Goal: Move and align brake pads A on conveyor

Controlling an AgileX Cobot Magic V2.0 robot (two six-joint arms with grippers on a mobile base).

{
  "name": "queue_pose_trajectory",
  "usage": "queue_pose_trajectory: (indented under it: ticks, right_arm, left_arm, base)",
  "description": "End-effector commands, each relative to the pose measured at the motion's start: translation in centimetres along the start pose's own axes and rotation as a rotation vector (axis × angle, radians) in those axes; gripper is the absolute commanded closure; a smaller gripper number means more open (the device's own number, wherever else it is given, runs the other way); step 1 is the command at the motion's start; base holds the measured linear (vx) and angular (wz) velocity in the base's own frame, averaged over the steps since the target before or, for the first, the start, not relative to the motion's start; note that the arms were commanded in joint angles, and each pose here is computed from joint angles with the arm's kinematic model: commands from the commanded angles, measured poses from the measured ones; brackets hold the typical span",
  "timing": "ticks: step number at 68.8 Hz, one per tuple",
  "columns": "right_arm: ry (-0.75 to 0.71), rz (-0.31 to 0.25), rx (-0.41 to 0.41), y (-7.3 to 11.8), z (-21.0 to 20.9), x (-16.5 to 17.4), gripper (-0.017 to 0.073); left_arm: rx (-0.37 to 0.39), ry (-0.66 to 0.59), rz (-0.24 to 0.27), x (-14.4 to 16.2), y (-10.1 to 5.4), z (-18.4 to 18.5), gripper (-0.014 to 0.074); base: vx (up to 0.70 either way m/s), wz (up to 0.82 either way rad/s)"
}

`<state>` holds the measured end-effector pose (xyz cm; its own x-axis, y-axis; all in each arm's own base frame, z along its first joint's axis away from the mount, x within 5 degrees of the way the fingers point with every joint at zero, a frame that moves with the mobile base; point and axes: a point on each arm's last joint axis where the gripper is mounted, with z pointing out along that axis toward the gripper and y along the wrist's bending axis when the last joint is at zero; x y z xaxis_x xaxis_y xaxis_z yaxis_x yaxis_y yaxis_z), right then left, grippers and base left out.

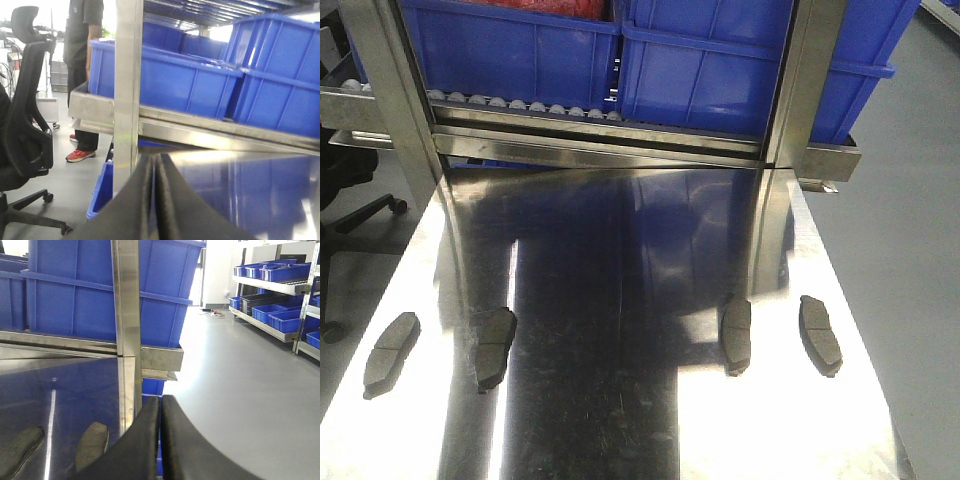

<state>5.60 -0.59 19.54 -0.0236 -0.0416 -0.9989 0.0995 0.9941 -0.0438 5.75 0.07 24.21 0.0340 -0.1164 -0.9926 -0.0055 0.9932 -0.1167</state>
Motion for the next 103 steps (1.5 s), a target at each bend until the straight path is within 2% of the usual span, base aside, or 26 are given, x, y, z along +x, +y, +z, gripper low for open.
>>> queue_pose_trajectory:
  ticks: [1,10,17,25,39,48,61,67,75,86,96,103]
  right_arm:
    - [-0.078,-0.013,0.001,0.0,-0.1,-0.6,0.0569]
    - [-0.078,-0.013,0.001,0.0,-0.1,-0.6,0.0569]
    - [-0.078,-0.013,0.001,0.0,-0.1,-0.6,0.0569]
    - [-0.078,-0.013,0.001,0.0,-0.1,-0.6,0.0569]
    - [-0.078,-0.013,0.001,0.0,-0.1,-0.6,0.0569]
    - [-0.078,-0.013,0.001,0.0,-0.1,-0.6,0.0569]
    - [-0.078,-0.013,0.001,0.0,-0.1,-0.6,0.0569]
    - [-0.078,-0.013,0.001,0.0,-0.1,-0.6,0.0569]
    - [-0.078,-0.013,0.001,0.0,-0.1,-0.6,0.0569]
    - [-0.078,-0.013,0.001,0.0,-0.1,-0.6,0.0569]
    - [-0.078,-0.013,0.001,0.0,-0.1,-0.6,0.0569]
    - [-0.078,-0.013,0.001,0.0,-0.1,-0.6,0.0569]
  left_arm:
    - [0.007,0.015,0.006,-3.5,-0.5,1.0,0.0600]
    - [-0.016,0.191,0.001,-5.8,-0.7,3.3,0.0600]
    - [-0.032,0.308,0.002,-6.1,-0.8,4.7,0.0600]
    - [-0.039,0.366,0.002,-5.4,-0.7,5.8,0.0600]
    - [-0.043,0.396,-0.002,-5.1,-0.7,6.6,0.0585]
    - [-0.042,0.389,0.009,-5.6,-0.7,6.6,0.0505]
    - [-0.046,0.401,0.038,-6.1,-0.7,6.5,0.0280]
    - [-0.036,0.400,0.078,-6.1,-0.7,6.5,0.0180]
    - [-0.026,0.424,0.126,-6.0,-0.7,6.9,0.0089]
    - [-0.016,0.530,0.113,-6.9,-1.1,9.1,0.0071]
    - [0.035,0.729,0.175,-7.1,-2.1,12.6,0.0071]
    - [0.039,0.870,0.185,-6.7,-2.5,15.5,0.0071]
  base:
    - [0.00,0.00]
    - [0.00,0.00]
    - [0.00,0.00]
    - [0.00,0.00]
    - [0.00,0.00]
    - [0.00,0.00]
    - [0.00,0.00]
    - [0.00,0.00]
    - [0.00,0.00]
    - [0.00,0.00]
    - [0.00,0.00]
    - [0.00,0.00]
